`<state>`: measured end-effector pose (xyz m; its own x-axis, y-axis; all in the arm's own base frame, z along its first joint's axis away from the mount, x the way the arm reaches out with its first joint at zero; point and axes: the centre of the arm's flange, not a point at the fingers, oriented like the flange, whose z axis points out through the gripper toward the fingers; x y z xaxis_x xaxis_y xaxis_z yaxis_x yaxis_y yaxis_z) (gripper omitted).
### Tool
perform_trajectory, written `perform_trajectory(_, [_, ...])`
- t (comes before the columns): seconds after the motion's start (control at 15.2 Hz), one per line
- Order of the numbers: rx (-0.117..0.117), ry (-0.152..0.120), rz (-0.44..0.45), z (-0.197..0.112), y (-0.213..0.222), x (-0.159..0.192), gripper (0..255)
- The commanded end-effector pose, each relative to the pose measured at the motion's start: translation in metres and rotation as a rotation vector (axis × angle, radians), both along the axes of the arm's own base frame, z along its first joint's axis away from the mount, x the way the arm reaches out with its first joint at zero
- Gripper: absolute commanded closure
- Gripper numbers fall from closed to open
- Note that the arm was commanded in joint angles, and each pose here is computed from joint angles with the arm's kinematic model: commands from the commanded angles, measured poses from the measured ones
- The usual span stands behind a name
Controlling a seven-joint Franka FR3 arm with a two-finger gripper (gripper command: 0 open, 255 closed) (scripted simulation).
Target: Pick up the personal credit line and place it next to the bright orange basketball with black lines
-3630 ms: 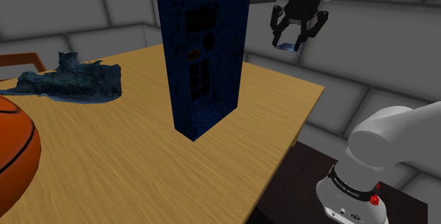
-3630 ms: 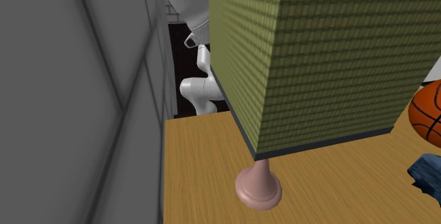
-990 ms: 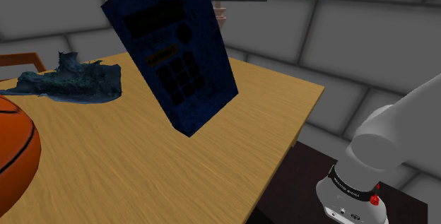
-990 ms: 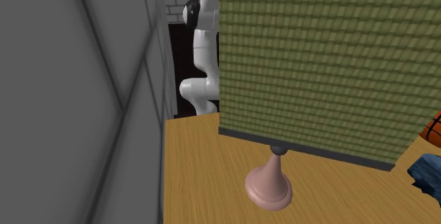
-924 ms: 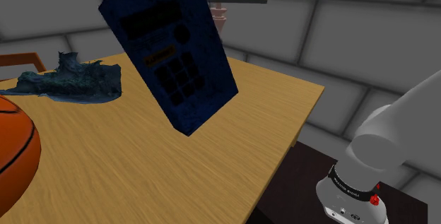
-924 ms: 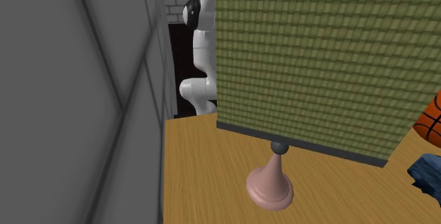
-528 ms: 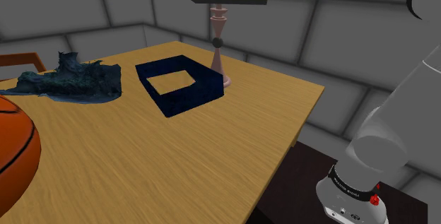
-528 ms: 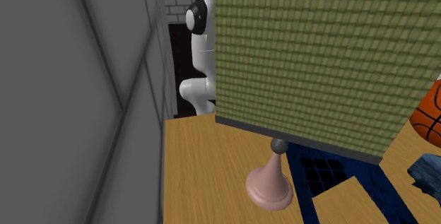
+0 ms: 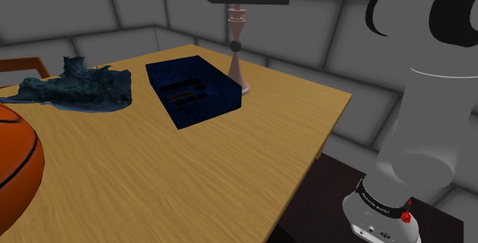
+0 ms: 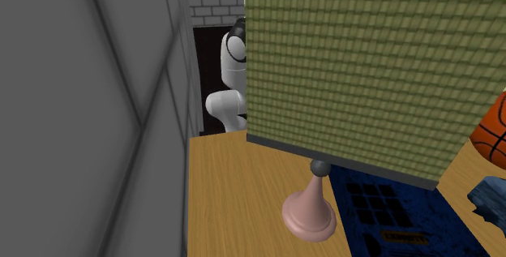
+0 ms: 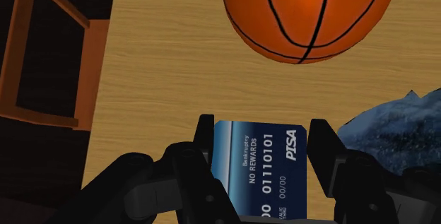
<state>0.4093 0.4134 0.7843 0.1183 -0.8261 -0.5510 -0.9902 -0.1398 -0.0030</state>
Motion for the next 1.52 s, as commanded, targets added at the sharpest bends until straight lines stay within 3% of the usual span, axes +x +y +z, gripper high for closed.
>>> perform_trajectory(0.0, [0.000, -0.001, -0.003, -0.009, 0.007, 0.001, 255])
perform_trajectory(1.45, [0.000, -0.001, -0.003, -0.126, 0.007, 0.001, 255])
